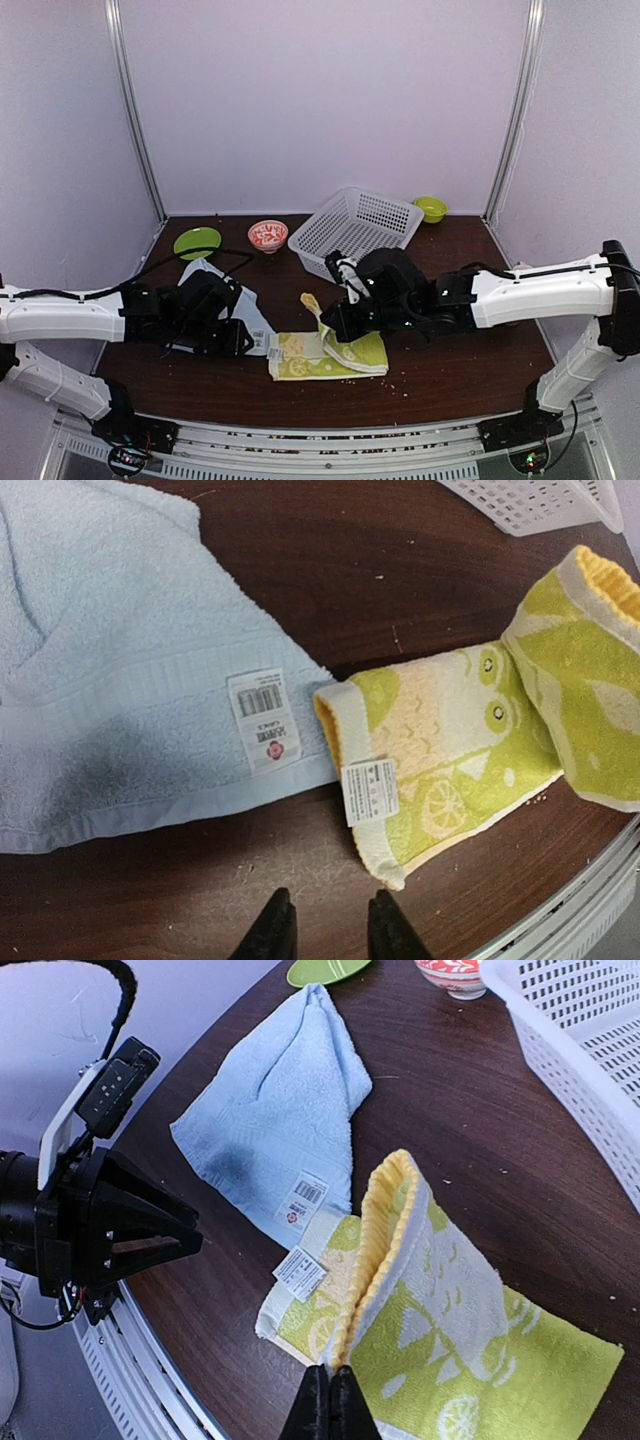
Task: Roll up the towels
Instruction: Fold the towel at the center of the board, then smooth out the towel at the center of the board.
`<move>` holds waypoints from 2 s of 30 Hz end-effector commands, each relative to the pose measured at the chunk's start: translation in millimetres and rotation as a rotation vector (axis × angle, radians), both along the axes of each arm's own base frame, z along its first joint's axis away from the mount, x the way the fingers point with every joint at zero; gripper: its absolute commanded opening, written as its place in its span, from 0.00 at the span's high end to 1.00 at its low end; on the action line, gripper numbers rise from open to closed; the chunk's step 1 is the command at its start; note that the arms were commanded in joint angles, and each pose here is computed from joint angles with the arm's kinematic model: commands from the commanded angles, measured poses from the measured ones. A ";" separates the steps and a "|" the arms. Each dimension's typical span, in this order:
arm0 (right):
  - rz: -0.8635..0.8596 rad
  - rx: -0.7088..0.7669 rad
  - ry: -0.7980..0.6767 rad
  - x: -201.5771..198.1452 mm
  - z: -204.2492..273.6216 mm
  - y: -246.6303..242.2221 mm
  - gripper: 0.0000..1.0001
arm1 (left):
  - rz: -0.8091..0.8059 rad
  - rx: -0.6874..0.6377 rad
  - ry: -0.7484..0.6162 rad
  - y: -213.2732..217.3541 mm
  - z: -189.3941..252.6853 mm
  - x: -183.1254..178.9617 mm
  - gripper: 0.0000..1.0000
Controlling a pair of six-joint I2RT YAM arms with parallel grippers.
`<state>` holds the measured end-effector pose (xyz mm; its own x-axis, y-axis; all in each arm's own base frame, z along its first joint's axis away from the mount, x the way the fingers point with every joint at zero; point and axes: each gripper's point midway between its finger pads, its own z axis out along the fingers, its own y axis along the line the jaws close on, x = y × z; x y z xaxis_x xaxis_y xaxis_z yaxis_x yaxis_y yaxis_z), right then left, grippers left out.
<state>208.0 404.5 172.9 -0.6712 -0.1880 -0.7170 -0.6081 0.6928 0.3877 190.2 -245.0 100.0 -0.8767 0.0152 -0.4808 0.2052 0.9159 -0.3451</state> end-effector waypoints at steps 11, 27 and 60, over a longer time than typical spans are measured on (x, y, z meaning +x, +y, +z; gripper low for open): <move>0.035 -0.011 0.034 -3.7 -26.1 51.9 1.00 | 0.058 -0.007 -0.004 18.0 -10.4 -5.9 0.75; 0.122 -0.022 0.102 -31.3 -50.6 86.6 1.00 | 0.065 0.006 0.016 20.5 -19.3 -8.5 0.75; -0.303 -0.106 0.077 28.7 -55.8 -86.5 0.42 | 0.050 -0.131 0.151 -39.6 -29.3 26.0 0.53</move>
